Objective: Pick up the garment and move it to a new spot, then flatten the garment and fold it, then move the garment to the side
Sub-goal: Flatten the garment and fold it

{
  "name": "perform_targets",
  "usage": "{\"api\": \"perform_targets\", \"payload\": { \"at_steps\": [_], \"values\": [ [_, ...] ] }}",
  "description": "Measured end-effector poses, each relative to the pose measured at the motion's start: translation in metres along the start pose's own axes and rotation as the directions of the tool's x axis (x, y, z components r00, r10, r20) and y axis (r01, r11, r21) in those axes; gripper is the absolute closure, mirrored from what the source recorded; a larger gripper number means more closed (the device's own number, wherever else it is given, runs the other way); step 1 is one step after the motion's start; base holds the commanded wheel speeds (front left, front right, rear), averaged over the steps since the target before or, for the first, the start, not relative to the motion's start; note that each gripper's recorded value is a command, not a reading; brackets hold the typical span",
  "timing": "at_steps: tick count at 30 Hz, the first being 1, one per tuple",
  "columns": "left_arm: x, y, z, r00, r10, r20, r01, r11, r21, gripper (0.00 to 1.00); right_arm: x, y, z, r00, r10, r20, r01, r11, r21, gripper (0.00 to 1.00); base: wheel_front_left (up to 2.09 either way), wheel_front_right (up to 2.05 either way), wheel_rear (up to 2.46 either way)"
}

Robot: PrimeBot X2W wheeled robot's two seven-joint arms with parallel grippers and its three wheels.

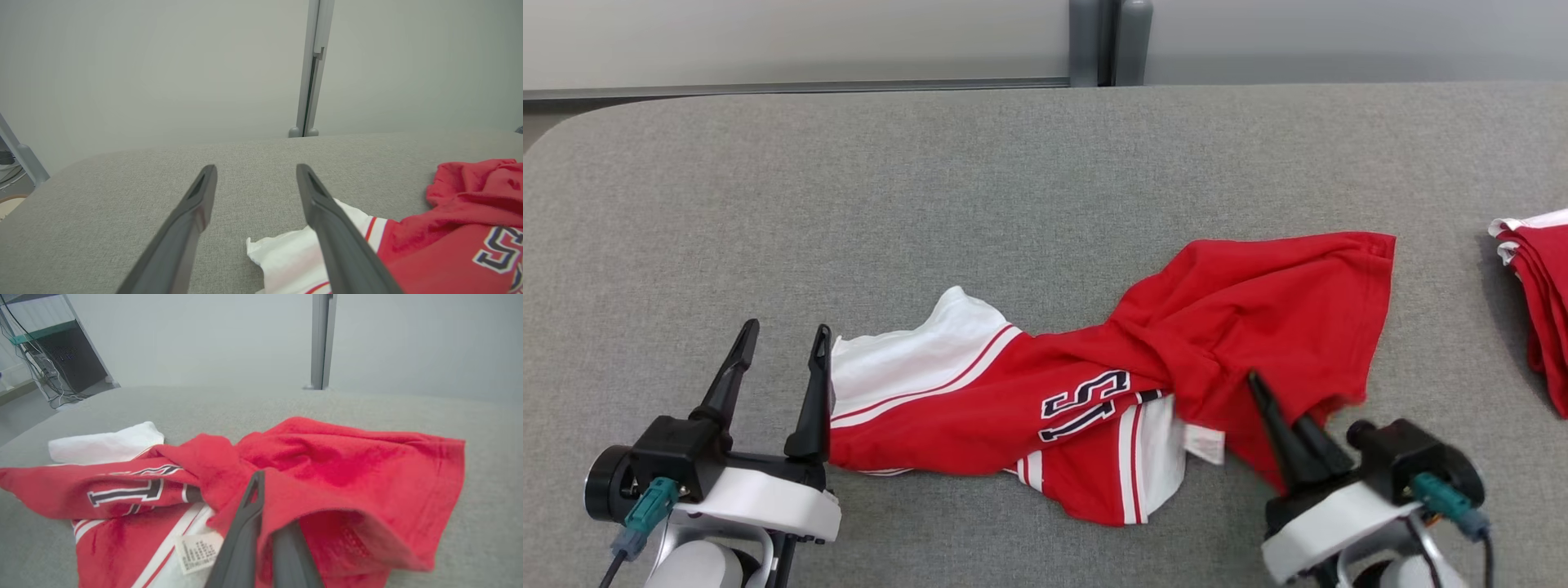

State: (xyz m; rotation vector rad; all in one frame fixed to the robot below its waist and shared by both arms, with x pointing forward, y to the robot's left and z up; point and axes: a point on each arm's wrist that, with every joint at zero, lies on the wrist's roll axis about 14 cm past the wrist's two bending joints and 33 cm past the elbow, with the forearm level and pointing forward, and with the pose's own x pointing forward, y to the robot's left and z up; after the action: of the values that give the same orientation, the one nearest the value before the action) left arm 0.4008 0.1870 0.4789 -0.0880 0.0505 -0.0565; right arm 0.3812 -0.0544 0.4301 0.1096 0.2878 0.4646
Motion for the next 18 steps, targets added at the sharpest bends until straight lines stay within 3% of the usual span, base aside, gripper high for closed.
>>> {"api": "perform_targets", "payload": {
  "at_steps": [7, 14, 18],
  "values": [
    [0.009, 0.001, 0.001, 1.0, 0.005, 0.012, -0.005, 1.0, -0.006, 0.0, 0.021, -0.056, 0.064, 0.984, -0.101, 0.146, 0.113, 0.991, -0.073, 1.0, 0.0, 0.0, 0.0],
    [0.021, 0.009, -0.004, 1.0, 0.02, 0.007, -0.02, 1.0, -0.01, 0.0, 0.058, -0.111, 0.067, 0.974, -0.193, 0.117, 0.202, 0.976, -0.076, 1.0, 0.0, 0.0, 0.0],
    [0.025, 0.02, -0.015, 0.999, 0.046, -0.019, -0.046, 0.999, -0.006, 0.0, 0.083, -0.128, 0.046, 0.976, -0.209, 0.058, 0.212, 0.975, -0.066, 1.0, 0.0, 0.0, 0.0]
  ]
}}
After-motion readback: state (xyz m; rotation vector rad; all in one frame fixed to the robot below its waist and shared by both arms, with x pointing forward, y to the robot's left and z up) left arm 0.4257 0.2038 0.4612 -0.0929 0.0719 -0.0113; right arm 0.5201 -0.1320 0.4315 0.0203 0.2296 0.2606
